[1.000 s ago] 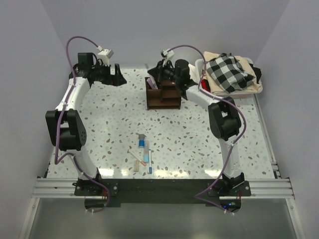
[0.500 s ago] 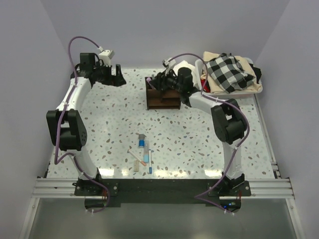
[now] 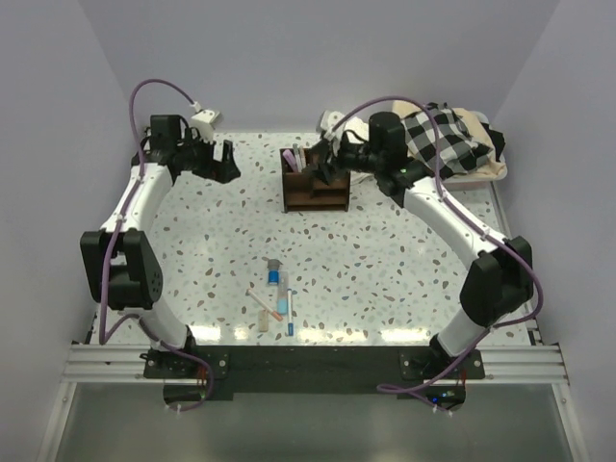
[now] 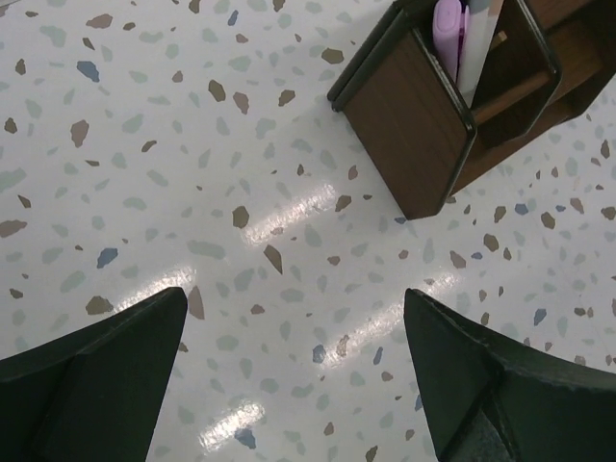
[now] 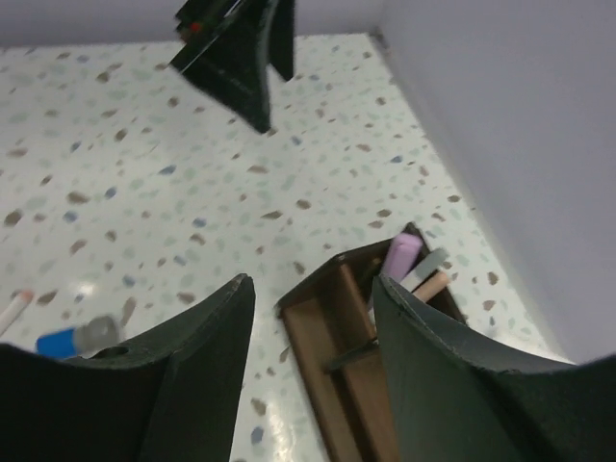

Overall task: Sort the stationery into containers
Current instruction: Pick up the pen from the center of the board.

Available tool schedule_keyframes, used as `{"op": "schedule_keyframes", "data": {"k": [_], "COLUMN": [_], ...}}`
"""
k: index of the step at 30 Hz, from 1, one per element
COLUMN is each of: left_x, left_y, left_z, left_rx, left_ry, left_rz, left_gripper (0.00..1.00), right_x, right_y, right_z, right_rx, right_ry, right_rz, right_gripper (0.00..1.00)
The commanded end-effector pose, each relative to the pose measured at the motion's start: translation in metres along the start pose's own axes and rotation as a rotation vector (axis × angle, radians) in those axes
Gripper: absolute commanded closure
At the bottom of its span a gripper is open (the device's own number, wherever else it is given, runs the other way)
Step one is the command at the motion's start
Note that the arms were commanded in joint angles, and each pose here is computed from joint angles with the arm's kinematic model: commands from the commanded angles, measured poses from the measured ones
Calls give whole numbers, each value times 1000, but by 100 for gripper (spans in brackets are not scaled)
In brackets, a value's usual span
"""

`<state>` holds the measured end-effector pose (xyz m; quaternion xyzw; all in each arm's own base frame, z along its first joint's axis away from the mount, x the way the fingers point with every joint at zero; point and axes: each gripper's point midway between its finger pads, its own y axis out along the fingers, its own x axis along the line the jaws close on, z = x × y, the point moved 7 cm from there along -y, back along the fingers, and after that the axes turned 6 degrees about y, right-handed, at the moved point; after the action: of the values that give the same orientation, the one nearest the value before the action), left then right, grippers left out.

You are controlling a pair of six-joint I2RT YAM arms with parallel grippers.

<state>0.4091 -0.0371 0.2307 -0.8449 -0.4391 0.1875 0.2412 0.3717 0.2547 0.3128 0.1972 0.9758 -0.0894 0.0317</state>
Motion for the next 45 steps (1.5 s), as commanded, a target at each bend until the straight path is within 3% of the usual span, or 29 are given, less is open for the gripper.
{"op": "schedule_keyframes", "data": {"k": [1,4,6,12,17,21,26,31,45], "left_x": [1,-2,-5,-9,-7,-5,-11,-18,-27], "left_y": [-25,-31,-36,-44,-55,-63,-74,-82,-91], "left_z": [11,25,30,47,66,78,92,99,108], "left_rx": [-38,-50,-64,-48,-22,-9,-12,-10,4], "left_ry": [103,106,90,67,71,59,72,77,89], "left_rz": [-62,-92,-111,-138,-188,-242,-267,-281,-278], "left_gripper": [0,0,0,0,0,0,0,0,0], "right_x": [74,105,123,144,172,209,231,245,268], "right_y": [-29,-32,-22,21,30,31,36,41,65], "right_z": [65,87,102,129,144,145,154,158,175], "right_rx": [407,531,565,537,375,281,176,134,108], "right_ry": [-139,-299,-503,-974,-1257,-1327,-1350,-1339,-1342], "right_rz": [-426,-637,-794,-1163,-1446,-1615,-1712,-1734,-1725], "right_gripper": [44,43,43,48,49,58,56,52,55]}}
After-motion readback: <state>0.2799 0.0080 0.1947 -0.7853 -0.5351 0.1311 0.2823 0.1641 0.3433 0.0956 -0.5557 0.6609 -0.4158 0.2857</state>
